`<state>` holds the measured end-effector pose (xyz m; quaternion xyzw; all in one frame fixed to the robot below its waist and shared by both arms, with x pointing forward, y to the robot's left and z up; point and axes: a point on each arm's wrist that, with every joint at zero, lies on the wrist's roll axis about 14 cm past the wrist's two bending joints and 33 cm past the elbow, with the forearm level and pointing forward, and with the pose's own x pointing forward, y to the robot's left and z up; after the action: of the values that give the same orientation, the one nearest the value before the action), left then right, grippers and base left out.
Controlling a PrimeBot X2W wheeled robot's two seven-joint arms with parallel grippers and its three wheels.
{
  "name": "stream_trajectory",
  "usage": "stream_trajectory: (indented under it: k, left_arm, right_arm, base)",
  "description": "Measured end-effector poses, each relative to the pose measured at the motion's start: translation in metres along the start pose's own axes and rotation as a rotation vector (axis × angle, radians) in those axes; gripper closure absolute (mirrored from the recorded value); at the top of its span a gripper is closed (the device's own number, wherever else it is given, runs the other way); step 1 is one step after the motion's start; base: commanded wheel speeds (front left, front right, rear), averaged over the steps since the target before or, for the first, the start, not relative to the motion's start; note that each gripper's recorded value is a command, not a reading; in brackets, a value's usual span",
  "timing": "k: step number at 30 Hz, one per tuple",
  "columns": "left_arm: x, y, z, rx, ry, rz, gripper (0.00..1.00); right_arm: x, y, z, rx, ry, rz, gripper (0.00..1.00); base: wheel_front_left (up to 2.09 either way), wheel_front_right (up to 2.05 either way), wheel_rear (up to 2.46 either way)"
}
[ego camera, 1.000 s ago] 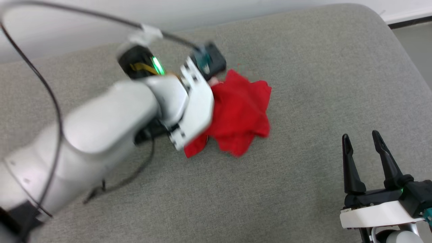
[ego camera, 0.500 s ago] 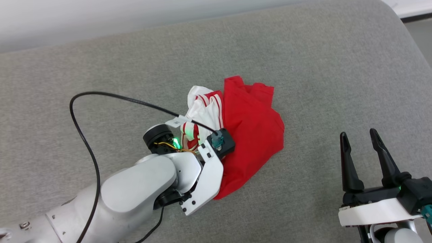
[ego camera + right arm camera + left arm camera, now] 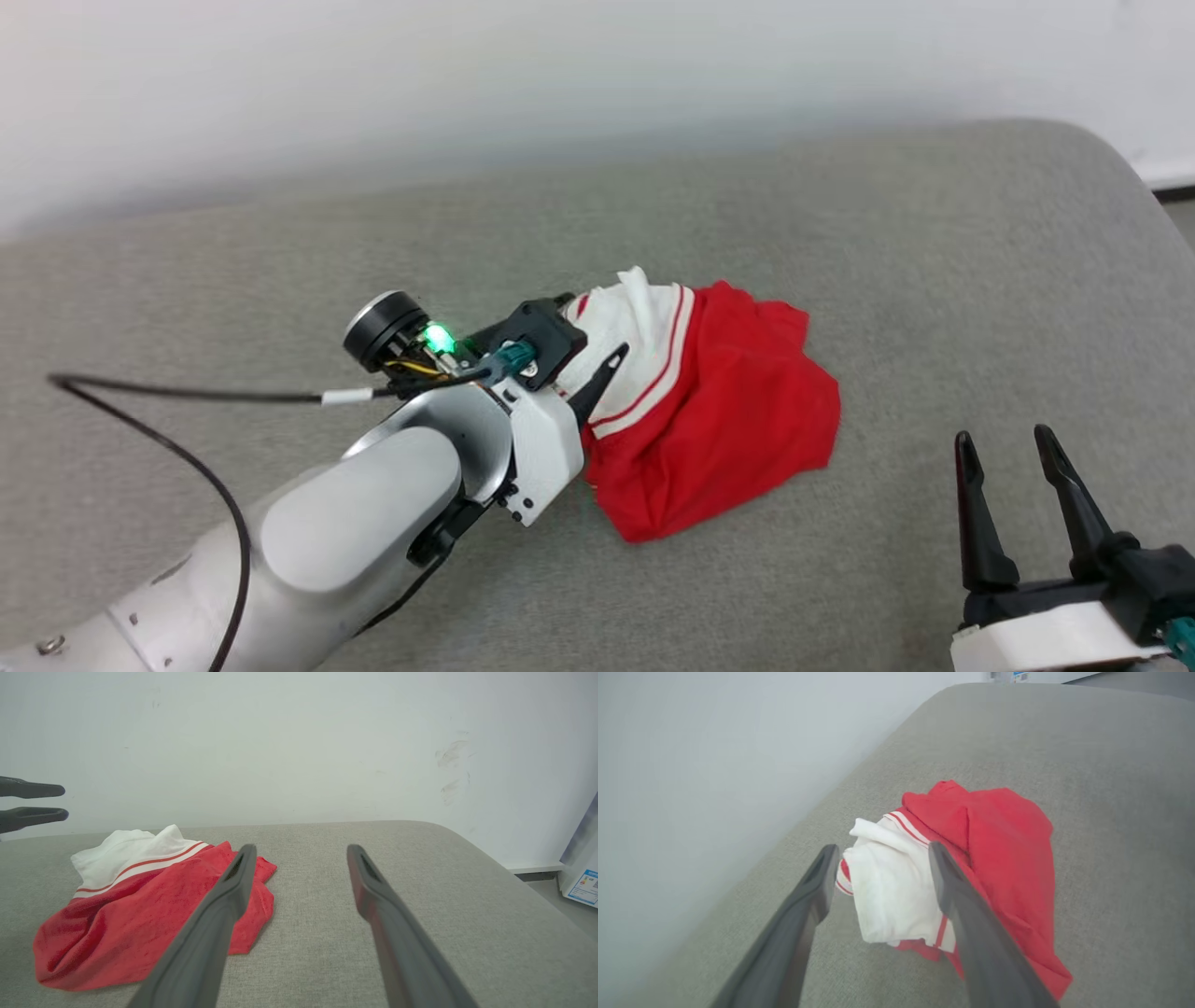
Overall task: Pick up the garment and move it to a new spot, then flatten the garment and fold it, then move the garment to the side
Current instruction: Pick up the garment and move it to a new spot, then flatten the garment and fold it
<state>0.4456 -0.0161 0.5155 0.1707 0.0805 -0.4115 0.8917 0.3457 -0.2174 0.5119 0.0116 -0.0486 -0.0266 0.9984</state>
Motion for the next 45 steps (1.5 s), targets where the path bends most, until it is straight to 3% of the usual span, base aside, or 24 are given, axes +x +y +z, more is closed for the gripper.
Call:
stream_trajectory:
  k: [10,21,32,45]
  left_arm:
    - [-0.075,0.062,0.006,-0.026,-0.221,0.468,0.0]
    - [-0.145,0.073,-0.011,-0.082,-0.273,0.78,0.0]
    - [-0.184,0.055,-0.025,-0.139,-0.299,0.896,0.0]
    - [-0.198,0.037,-0.048,-0.204,-0.274,0.916,0.0]
  right_arm:
    - [0.002,0.02,0.011,0.01,-0.038,0.067,0.0]
    - [0.003,0.03,0.018,0.021,-0.062,0.101,0.0]
    - [-0.002,0.033,0.024,0.043,-0.081,0.11,0.0]
    - [-0.019,0.031,0.016,0.08,-0.053,0.101,0.0]
  base:
    - [0.0,0.0,0.0]
    - [0.0,0.0,0.0]
    - [0.0,0.0,0.0]
    - [0.0,0.0,0.0]
